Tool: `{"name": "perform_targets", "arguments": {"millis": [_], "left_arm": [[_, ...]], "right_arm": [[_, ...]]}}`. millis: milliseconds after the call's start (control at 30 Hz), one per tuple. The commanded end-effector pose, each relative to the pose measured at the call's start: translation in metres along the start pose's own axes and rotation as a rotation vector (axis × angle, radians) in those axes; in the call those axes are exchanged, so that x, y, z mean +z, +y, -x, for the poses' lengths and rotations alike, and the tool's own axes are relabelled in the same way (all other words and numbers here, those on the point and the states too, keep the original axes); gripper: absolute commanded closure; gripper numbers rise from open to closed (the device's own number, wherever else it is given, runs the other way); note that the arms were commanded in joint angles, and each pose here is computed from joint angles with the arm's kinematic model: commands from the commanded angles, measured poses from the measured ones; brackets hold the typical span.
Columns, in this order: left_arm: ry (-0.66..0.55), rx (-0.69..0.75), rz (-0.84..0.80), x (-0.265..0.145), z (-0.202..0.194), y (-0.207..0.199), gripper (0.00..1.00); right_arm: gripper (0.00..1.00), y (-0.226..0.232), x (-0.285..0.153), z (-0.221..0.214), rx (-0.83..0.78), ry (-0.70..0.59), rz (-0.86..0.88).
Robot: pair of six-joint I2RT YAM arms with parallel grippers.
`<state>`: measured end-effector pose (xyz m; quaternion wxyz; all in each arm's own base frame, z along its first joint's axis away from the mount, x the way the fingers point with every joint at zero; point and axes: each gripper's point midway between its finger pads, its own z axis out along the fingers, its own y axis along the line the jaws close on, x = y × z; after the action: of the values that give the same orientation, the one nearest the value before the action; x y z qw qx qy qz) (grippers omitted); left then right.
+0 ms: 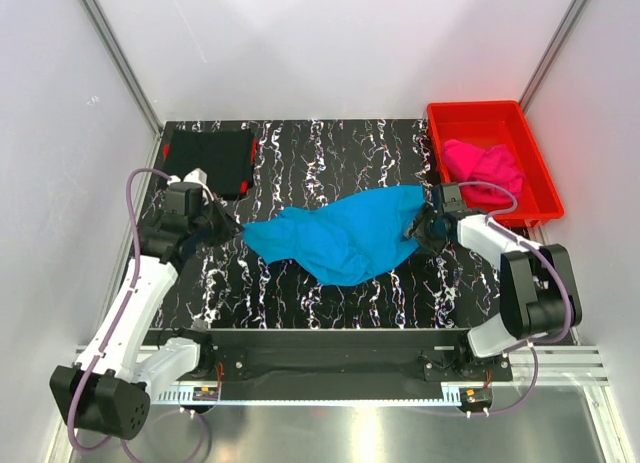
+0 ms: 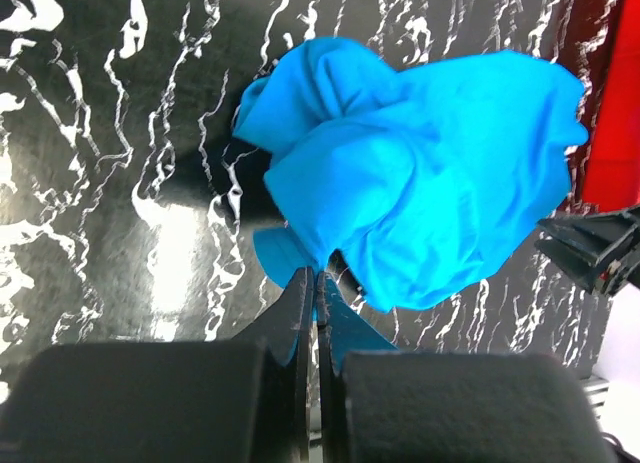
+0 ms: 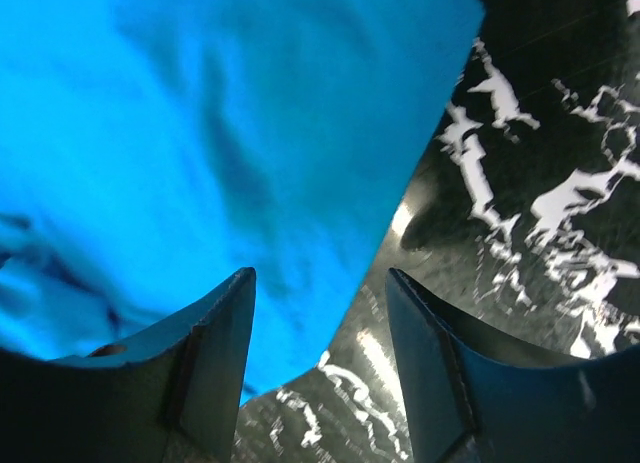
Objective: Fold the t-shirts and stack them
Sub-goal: Flatten the tshirt out
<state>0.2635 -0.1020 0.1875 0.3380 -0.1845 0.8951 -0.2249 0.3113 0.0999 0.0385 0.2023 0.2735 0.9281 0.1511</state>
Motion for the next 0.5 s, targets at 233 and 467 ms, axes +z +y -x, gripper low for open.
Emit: {"name": "perform_targets", "arguments": {"millis": [233, 467], "left_arm": [[-0.251, 0.041, 0.102, -0.048, 0.05, 0.011, 1.0], [-0.303, 0.044, 0.098, -0.072, 0.062, 0.003, 1.0]], "right_arm": [[0.53, -0.02, 0.027, 0.025, -0.067, -0.09, -0.134], [1.0, -0.013, -0.042, 0.059, -0.115, -0.221, -0.187]]}}
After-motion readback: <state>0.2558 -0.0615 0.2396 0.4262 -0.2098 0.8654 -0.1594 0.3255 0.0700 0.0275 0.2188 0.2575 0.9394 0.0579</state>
